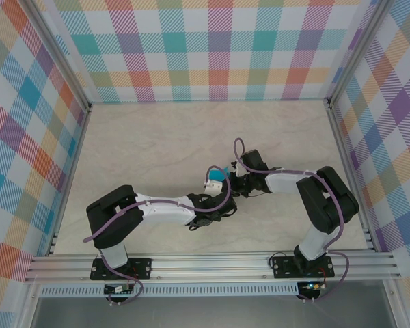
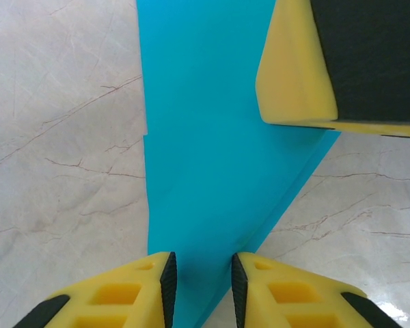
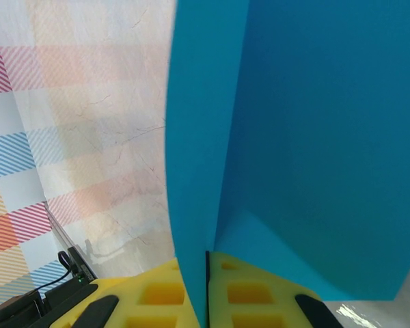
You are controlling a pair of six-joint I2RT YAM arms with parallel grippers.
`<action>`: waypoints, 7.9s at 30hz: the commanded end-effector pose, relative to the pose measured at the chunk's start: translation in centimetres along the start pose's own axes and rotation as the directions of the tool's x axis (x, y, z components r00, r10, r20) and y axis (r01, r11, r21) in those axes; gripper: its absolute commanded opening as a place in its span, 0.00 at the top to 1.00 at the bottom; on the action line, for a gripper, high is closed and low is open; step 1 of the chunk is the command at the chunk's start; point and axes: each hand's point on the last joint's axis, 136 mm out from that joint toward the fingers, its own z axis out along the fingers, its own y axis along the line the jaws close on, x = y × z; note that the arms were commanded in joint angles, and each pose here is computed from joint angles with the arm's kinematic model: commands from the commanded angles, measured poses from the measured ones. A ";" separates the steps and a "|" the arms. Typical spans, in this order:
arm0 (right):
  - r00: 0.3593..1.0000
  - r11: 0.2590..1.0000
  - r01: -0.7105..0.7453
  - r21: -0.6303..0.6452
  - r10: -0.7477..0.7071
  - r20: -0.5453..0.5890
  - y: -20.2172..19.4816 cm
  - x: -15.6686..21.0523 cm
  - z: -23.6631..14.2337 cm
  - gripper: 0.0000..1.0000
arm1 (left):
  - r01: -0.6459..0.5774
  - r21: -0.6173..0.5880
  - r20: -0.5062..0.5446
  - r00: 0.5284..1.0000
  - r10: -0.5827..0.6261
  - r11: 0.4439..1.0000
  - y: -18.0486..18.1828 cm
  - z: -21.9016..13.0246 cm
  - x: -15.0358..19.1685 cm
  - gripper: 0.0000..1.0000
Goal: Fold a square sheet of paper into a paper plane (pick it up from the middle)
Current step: Fourth fold the wing at the center of the table.
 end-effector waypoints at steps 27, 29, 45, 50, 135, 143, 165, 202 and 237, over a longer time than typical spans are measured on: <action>0.999 0.998 -0.025 -0.053 0.024 -0.030 1.8 -0.2 0.1 0.94 | 0.005 -0.059 0.010 1.000 -0.005 0.998 1.1 0.5 1.2 0.86; 0.999 0.998 -0.030 -0.047 0.029 -0.034 1.5 0.0 0.2 0.93 | 0.011 -0.056 0.015 1.000 -0.010 0.998 1.1 0.4 1.1 0.87; 0.995 1.000 0.022 -0.014 -0.020 0.099 2.2 -0.5 -4.2 0.58 | 0.159 0.298 -0.060 0.987 -0.148 0.941 -0.4 0.2 0.6 1.00; 0.985 0.999 0.042 0.012 -0.044 0.170 2.1 -0.1 -6.5 0.48 | 0.180 0.398 -0.081 0.984 -0.161 0.900 -0.7 0.1 0.6 1.00; 0.997 0.995 -0.071 -0.068 0.072 0.021 1.1 -2.0 3.7 0.87 | 0.613 0.481 -0.502 0.779 -0.376 0.627 3.1 3.1 2.3 0.97; 0.995 0.996 -0.092 -0.018 0.093 0.037 0.0 -1.9 3.6 0.88 | 0.590 0.502 -0.484 0.798 -0.360 0.632 3.0 2.9 1.7 0.98; 0.999 0.998 -0.029 -0.052 0.030 0.019 2.8 -1.2 3.3 0.85 | 0.605 0.490 -0.535 0.777 -0.331 0.628 2.3 3.0 1.7 1.00; 0.994 0.987 -0.105 0.118 0.101 0.034 -1.8 -0.8 4.1 0.88 | 0.539 0.534 -0.410 0.839 -0.358 0.651 3.1 1.1 -1.5 0.88; 0.993 0.993 -0.096 0.075 0.090 0.077 -0.2 -1.3 2.8 0.86 | 0.557 0.517 -0.434 0.825 -0.361 0.650 3.6 1.0 0.2 0.71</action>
